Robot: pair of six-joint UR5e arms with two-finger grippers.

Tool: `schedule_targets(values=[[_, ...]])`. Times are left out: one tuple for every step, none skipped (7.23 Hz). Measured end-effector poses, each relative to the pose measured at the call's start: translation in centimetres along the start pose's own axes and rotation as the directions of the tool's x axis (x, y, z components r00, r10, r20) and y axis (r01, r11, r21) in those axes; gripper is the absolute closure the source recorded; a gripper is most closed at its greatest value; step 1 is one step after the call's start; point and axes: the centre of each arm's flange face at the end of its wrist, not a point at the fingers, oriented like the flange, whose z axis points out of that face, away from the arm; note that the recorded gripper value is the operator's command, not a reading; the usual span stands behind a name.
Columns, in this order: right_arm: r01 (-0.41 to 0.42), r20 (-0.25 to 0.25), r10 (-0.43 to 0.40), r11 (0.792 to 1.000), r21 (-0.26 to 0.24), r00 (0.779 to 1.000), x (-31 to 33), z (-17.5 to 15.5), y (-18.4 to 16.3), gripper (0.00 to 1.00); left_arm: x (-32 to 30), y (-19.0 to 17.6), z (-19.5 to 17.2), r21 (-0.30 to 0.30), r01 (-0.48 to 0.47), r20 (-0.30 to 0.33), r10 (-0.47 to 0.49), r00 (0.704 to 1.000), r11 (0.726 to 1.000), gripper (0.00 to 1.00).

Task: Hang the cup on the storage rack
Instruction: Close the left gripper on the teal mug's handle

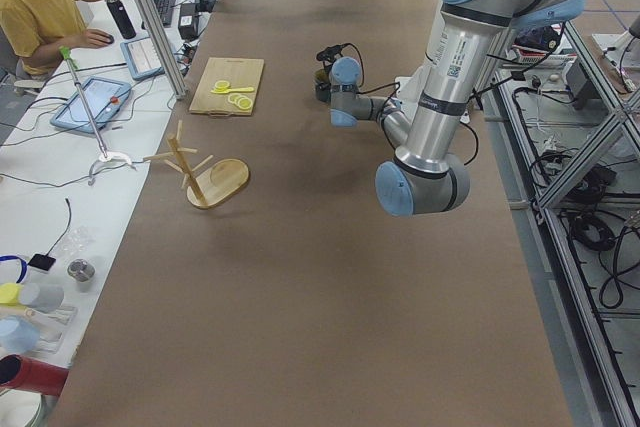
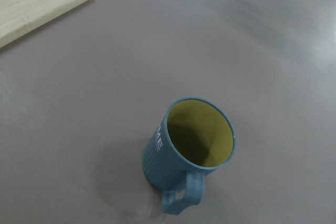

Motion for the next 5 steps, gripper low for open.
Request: schedule_targets(values=[[0.012,-0.007,-0.012,1.0,0.001,1.0,1.4,-0.2,0.4,0.0,0.0,1.0,0.7,0.034,-0.014,-0.004,0.014,1.0,0.999,0.04],[0.017,-0.009,-0.017,1.0,0.002,1.0,2.0,-0.2,0.5,0.0,-0.2,1.8,1.2,0.053,-0.026,-0.008,0.027,1.0,0.998,0.04],[0.016,-0.012,-0.016,1.0,0.001,1.0,2.4,-0.2,0.7,0.0,-0.4,2.2,1.6,0.06,-0.062,-0.007,0.063,0.998,0.996,0.05],[0.011,-0.016,-0.011,1.0,0.0,1.0,2.9,-0.1,0.9,0.0,-0.6,2.4,1.9,0.06,-0.118,-0.003,0.118,0.993,0.991,0.09],[0.005,-0.017,-0.005,1.0,-0.002,1.0,3.4,-0.1,1.2,0.0,-0.8,2.5,2.3,0.055,-0.145,0.001,0.145,0.989,0.988,0.1]])
